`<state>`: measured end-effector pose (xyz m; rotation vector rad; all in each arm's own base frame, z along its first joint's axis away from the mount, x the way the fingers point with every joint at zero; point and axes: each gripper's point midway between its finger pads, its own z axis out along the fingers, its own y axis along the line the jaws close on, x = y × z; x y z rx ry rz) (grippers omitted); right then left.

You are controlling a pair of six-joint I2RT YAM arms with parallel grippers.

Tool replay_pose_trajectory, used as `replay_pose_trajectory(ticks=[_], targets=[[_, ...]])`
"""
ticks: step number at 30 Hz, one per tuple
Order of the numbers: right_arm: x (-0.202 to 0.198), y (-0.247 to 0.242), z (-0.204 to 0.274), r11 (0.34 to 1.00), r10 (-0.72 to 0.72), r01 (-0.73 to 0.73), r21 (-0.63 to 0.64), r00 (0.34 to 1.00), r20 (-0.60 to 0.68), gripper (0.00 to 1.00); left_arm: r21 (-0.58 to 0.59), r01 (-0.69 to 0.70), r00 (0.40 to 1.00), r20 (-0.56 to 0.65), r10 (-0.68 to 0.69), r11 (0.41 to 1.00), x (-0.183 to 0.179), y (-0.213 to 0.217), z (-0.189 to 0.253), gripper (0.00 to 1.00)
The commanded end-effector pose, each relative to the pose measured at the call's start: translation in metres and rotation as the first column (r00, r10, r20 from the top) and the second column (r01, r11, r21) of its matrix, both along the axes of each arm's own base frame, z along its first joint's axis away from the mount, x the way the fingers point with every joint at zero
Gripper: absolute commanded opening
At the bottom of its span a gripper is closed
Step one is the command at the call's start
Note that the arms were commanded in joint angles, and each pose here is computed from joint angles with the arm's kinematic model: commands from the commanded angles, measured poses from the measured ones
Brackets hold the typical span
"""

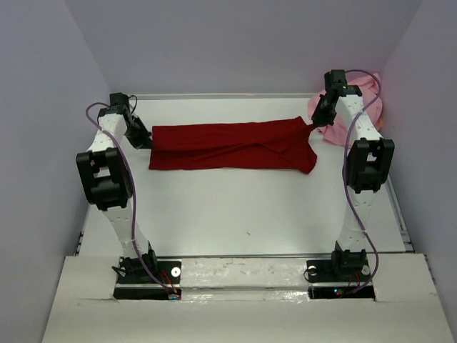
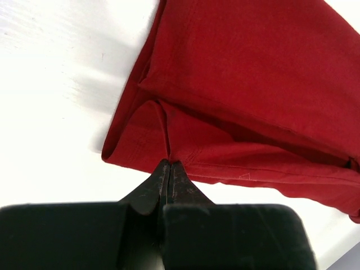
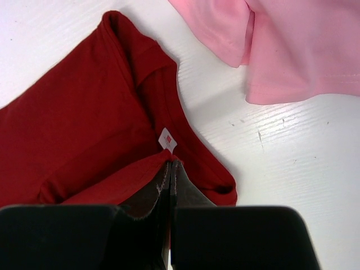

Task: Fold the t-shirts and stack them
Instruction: Fold the other side of the tshirt into a rectangle

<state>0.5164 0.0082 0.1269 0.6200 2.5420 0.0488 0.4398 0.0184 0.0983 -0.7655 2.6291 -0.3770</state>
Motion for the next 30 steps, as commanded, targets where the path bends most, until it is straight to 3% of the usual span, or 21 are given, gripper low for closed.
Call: replay_pose_trajectory(ticks=[1,30], targets=[[0.011,-0.014,0.015,1.0,-0.012,0.014,-0.026,0.999,0.049,0.0,-0.004,-0.016,1.0,0.012,0.016,1.0,0.007,0.007,0.003,0.03],[0.023,-0.012,0.006,1.0,0.009,-0.008,-0.024,0.998,0.059,0.0,0.013,-0.048,0.999,0.022,0.048,0.999,0.036,0.03,-0.007,0.03]])
